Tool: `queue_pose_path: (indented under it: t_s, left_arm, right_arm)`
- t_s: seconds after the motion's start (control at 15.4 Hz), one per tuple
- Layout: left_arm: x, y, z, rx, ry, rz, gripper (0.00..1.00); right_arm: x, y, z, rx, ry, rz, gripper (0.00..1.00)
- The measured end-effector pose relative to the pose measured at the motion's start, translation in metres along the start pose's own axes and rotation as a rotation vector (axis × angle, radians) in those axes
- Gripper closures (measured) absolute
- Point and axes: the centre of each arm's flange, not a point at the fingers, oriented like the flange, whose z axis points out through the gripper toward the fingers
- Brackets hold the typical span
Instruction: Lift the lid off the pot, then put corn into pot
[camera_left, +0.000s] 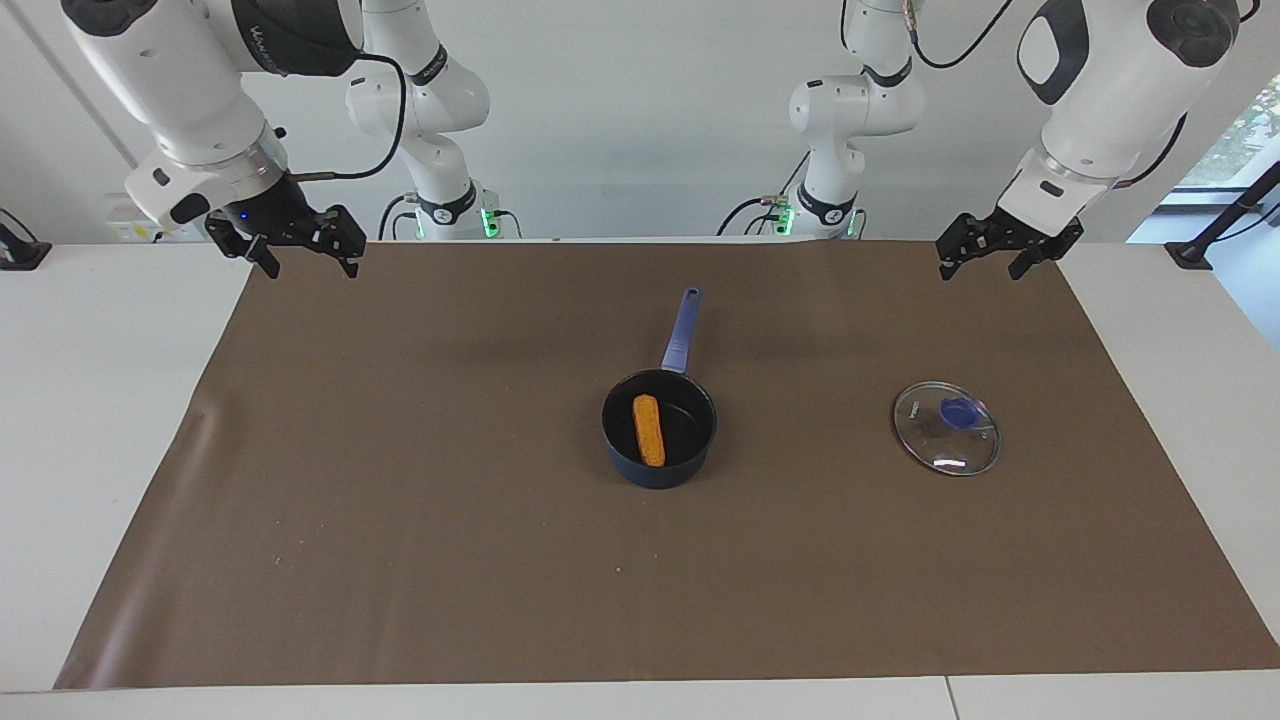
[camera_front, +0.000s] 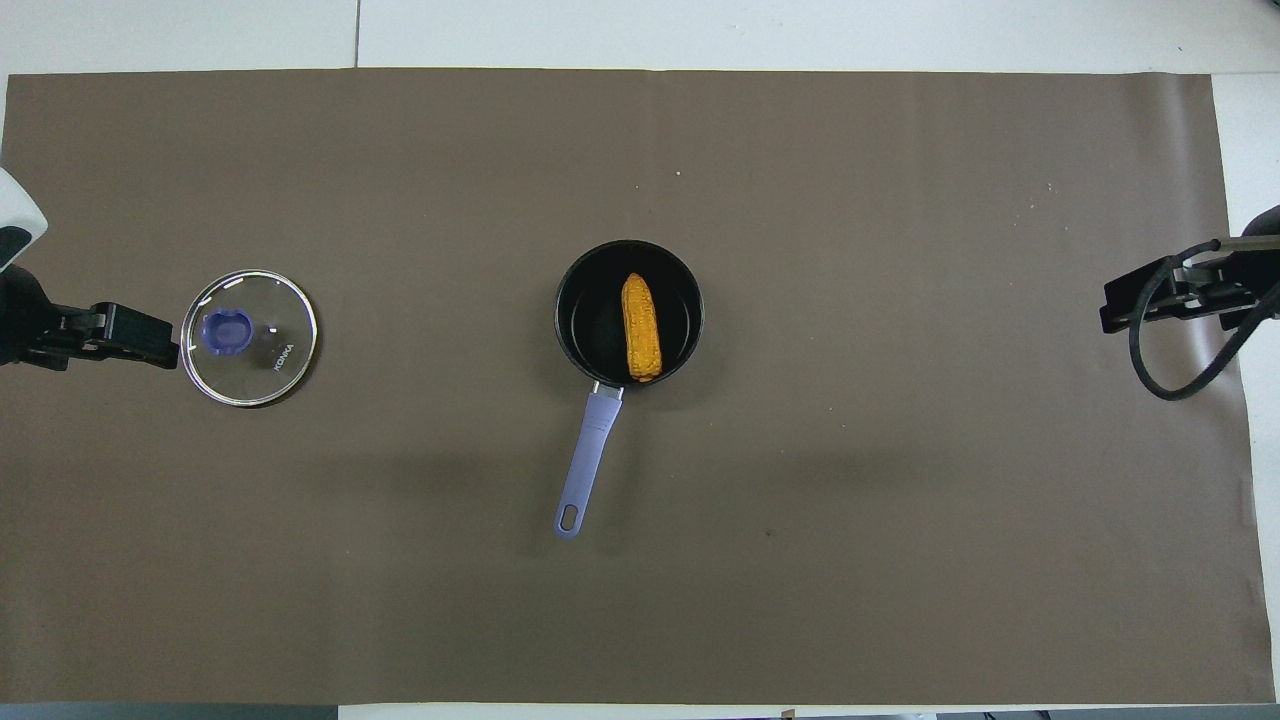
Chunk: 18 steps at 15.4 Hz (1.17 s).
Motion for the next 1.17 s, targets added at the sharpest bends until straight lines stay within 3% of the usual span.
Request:
queue_pose_path:
  t_s: [0.2,0.59,1.17]
  left_arm:
    - [-0.003,0.011,-0.023,0.002,-0.012,0.008,0.00]
    - [-0.006,0.010,0.017,0.003,-0.054,-0.001,0.00]
    - [-0.010,0.003,-0.004,-0.009,0.009,-0.028,0.00]
  right_arm:
    - [-0.006,0.001,0.000,0.002,-0.002,-0.003,0.00]
    - [-0.007,0.025,0.002,0.008,-0.005,0.039,0.00]
    - [-0.009,0.030,-0.001,0.010,0.000,0.046,0.00]
